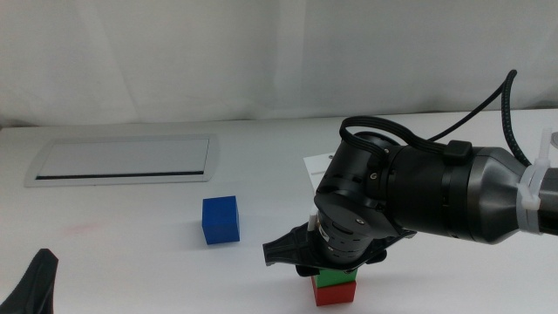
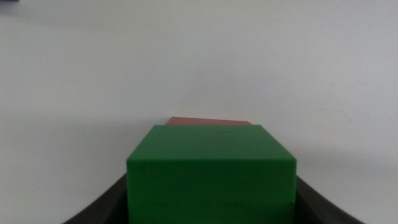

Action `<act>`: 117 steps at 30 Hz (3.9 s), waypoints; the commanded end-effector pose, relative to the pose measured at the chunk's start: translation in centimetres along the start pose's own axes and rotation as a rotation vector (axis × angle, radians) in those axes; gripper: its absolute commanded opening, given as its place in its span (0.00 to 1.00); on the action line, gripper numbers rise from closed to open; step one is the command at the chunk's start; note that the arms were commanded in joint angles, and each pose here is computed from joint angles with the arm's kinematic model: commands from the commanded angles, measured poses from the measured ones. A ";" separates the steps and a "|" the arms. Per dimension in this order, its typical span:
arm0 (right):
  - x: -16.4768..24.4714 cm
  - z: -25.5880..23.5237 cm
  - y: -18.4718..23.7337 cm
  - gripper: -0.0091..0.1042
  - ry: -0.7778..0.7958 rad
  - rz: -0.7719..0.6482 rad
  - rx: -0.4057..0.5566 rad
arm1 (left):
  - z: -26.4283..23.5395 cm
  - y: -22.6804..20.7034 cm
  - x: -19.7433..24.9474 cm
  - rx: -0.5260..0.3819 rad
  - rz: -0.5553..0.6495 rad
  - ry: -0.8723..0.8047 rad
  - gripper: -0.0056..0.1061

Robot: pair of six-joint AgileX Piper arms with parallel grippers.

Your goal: Stack red cubes first, then green, then blue cubes in a specific spot.

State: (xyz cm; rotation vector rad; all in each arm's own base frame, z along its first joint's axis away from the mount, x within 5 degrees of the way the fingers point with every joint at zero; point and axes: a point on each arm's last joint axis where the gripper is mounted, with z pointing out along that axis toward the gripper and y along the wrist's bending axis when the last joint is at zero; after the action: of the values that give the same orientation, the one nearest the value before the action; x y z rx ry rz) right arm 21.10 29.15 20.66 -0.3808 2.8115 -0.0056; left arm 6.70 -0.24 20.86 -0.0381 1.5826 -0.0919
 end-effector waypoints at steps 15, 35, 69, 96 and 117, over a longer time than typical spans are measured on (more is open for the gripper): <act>0.5 1.6 -0.1 0.92 0.062 0.007 0.041 | 0.0 0.1 0.4 -0.003 -0.013 0.001 0.83; -5.1 -12.2 -9.0 0.91 -0.381 -0.037 -0.098 | 0.0 0.0 0.4 -0.002 -0.013 -0.005 0.83; 6.4 -20.7 -21.8 0.86 -0.512 -0.265 -0.192 | 0.0 -0.1 -1.4 0.003 -0.148 0.015 0.83; 6.8 -20.9 -20.8 0.86 -0.504 -0.346 -0.279 | 15.8 -8.5 -13.2 0.125 -0.185 0.918 0.81; 6.8 -21.0 -20.7 0.86 -0.503 -0.334 -0.299 | 19.4 -14.9 -4.9 -0.081 -0.137 1.109 0.81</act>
State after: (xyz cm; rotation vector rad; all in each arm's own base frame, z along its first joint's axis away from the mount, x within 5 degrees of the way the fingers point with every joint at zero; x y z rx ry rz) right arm 14.07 6.56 39.61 -0.7866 2.2292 0.3708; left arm 25.52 -14.91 26.94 -0.1558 2.6906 -0.1524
